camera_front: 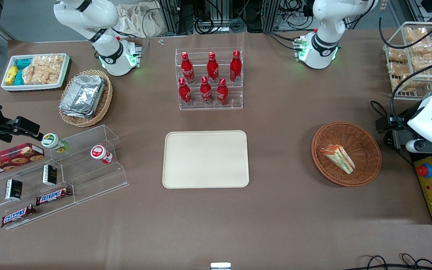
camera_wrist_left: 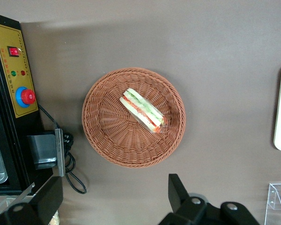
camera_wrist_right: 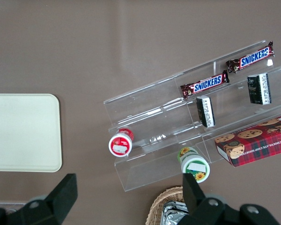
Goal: Place sandwich from basket to tray
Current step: 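Move the left gripper toward the wicker basket with the sandwich, then lower the open left gripper over the wrapped sandwich in the basket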
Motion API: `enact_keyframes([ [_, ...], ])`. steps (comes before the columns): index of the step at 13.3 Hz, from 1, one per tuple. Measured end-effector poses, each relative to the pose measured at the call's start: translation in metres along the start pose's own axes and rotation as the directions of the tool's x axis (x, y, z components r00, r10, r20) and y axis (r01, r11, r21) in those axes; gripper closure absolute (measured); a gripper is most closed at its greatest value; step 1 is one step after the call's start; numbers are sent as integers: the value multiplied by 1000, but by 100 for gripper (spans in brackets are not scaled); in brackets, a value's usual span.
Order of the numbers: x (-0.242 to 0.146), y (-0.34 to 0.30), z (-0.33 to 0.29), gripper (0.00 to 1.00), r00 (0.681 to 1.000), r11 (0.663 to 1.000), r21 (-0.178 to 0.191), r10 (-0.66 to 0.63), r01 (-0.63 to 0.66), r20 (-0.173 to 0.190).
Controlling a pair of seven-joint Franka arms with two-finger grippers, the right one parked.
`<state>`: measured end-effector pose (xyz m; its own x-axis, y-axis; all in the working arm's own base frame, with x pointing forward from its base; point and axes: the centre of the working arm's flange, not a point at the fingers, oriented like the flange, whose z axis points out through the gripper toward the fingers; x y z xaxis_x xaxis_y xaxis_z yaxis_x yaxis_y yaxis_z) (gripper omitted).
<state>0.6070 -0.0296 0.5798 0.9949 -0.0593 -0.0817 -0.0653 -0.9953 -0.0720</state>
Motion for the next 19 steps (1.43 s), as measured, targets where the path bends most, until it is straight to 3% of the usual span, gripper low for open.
enact_keyframes([
  [5, 1, 0, 4, 0, 1000, 1000, -16, -22, 22, 9],
  [7, 2, 1, 16, 0, 999, 999, -18, -33, 33, 38],
  [9, 2, 6, 45, 0, 996, 999, -18, -36, 37, 85],
  [13, -6, 19, 123, 0, 997, 997, -25, -72, 73, 34],
  [19, -2, 22, 232, 2, 947, 952, -21, -302, 306, 106],
])
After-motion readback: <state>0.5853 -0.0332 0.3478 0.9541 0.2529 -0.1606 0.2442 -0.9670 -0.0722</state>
